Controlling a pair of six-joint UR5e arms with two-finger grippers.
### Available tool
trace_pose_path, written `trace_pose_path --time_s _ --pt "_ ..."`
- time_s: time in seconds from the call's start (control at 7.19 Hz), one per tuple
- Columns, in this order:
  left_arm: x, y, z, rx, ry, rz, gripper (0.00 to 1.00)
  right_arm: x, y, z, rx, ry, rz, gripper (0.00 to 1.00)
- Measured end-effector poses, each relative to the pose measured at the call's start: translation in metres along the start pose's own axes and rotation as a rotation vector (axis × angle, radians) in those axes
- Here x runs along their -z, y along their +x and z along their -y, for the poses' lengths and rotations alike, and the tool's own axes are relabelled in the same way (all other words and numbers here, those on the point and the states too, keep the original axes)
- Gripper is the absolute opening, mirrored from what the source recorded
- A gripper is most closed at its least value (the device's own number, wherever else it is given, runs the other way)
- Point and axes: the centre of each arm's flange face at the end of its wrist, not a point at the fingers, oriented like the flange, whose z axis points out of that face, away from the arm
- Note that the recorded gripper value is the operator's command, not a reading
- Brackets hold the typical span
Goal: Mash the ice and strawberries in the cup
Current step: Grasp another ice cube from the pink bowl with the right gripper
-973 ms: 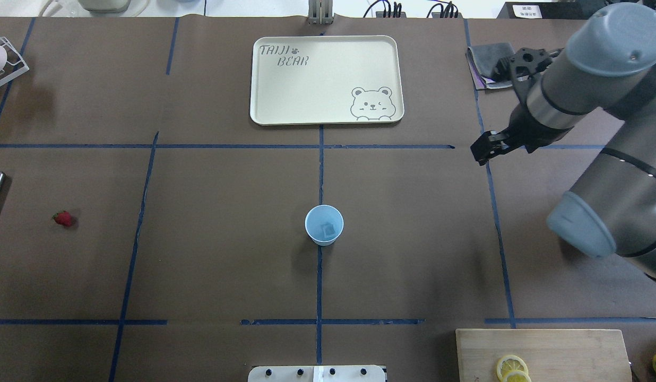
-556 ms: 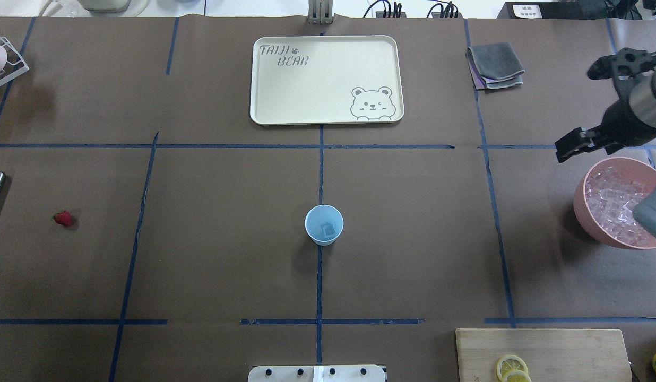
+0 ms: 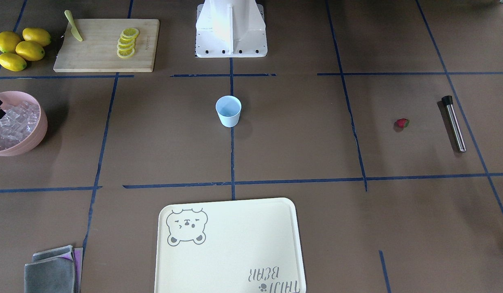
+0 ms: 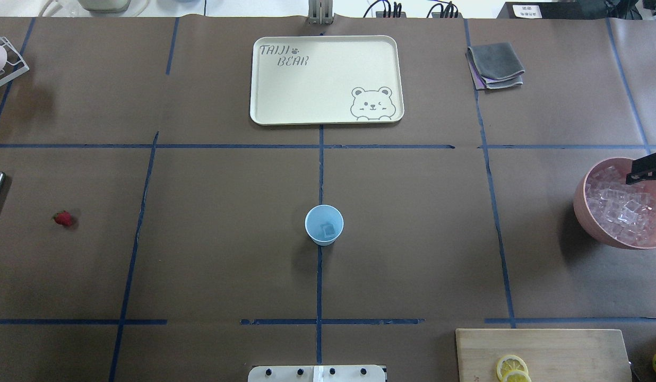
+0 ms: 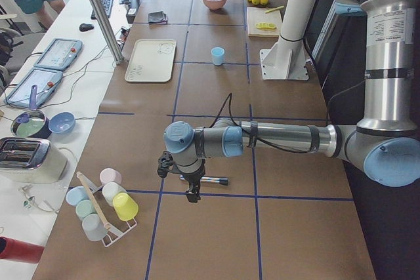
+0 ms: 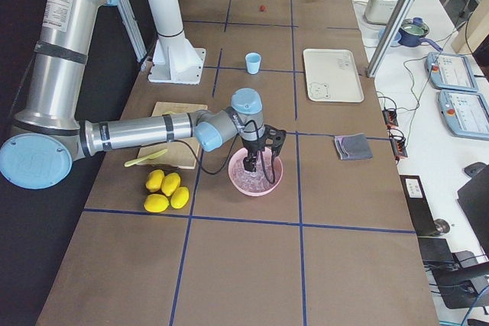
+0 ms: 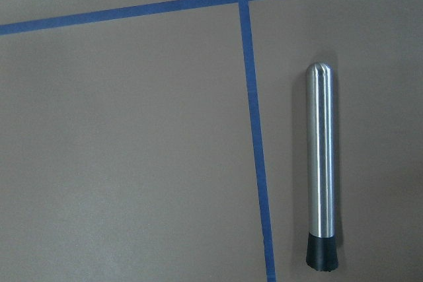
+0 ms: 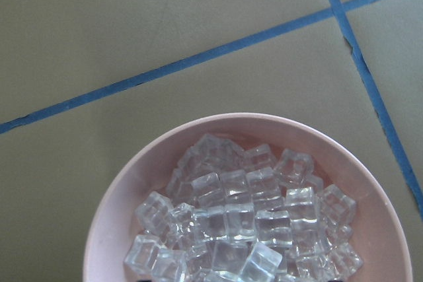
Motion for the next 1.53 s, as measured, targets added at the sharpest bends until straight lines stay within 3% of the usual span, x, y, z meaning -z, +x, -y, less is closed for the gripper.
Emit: trace_pose_path --time_s 0.42,1.53 --pt "0.0 0.0 0.0 -0.001 0.001 0.0 1.0 -0.049 -0.008 -0.044 -0.027 0.019 -0.037 0.75" --pt "-0.002 -0.001 -0.002 0.004 -0.004 -0.007 1.0 -0.042 -0.005 -0.056 0.106 0.013 -0.051 0.72"
